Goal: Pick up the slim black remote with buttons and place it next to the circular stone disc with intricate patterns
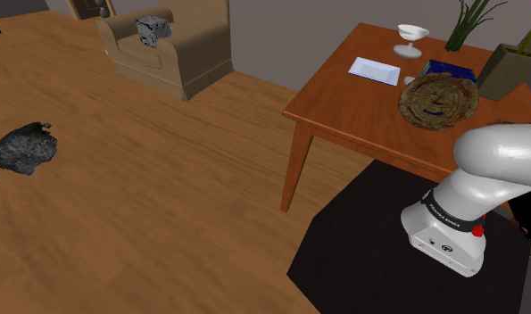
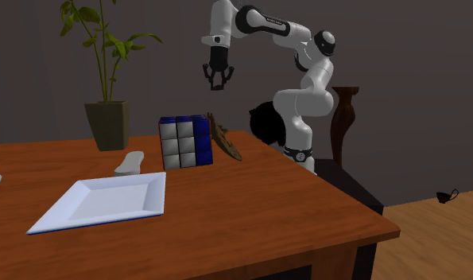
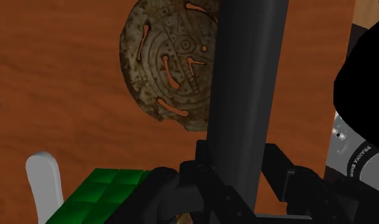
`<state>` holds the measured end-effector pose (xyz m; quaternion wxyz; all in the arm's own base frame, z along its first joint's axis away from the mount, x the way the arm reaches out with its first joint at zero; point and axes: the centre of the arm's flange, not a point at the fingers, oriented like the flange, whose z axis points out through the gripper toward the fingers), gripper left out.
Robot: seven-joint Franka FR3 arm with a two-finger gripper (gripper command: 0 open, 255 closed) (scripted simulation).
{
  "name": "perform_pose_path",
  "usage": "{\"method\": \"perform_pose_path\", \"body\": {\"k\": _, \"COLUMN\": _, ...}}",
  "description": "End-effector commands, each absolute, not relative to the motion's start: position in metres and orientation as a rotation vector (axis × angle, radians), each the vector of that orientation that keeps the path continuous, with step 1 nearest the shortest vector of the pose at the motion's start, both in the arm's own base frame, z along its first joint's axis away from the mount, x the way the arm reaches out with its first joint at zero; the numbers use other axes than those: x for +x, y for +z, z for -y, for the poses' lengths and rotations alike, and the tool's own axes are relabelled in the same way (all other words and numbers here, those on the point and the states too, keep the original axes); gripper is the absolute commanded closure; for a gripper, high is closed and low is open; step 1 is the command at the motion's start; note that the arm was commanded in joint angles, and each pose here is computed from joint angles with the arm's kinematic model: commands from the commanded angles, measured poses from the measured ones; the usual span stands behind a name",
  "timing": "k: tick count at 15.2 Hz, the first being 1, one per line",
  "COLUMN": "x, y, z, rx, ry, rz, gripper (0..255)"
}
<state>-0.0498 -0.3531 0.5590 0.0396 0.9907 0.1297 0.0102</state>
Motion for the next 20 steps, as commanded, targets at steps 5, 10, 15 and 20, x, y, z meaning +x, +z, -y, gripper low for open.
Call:
{"method": "perform_pose_path", "body": {"k": 5, "x": -0.127, "y": 0.560, "z": 0.353, "rx": 3.036, "ry": 0.030, "rz": -0.400, "gripper": 255}}
{"method": "perform_pose_path", "body": {"k": 10, "x": -0.193, "y": 0.560, "z": 0.355, "rx": 3.036, "ry": 0.030, "rz": -0.400, "gripper": 255}}
{"method": "perform_pose_path", "body": {"k": 15, "x": -0.234, "y": 0.550, "z": 0.357, "rx": 3.036, "ry": 0.030, "rz": -0.400, "gripper": 255}}
{"method": "perform_pose_path", "body": {"k": 20, "x": -0.234, "y": 0.523, "z": 0.357, "rx": 3.036, "ry": 0.030, "rz": -0.400, "gripper": 255}}
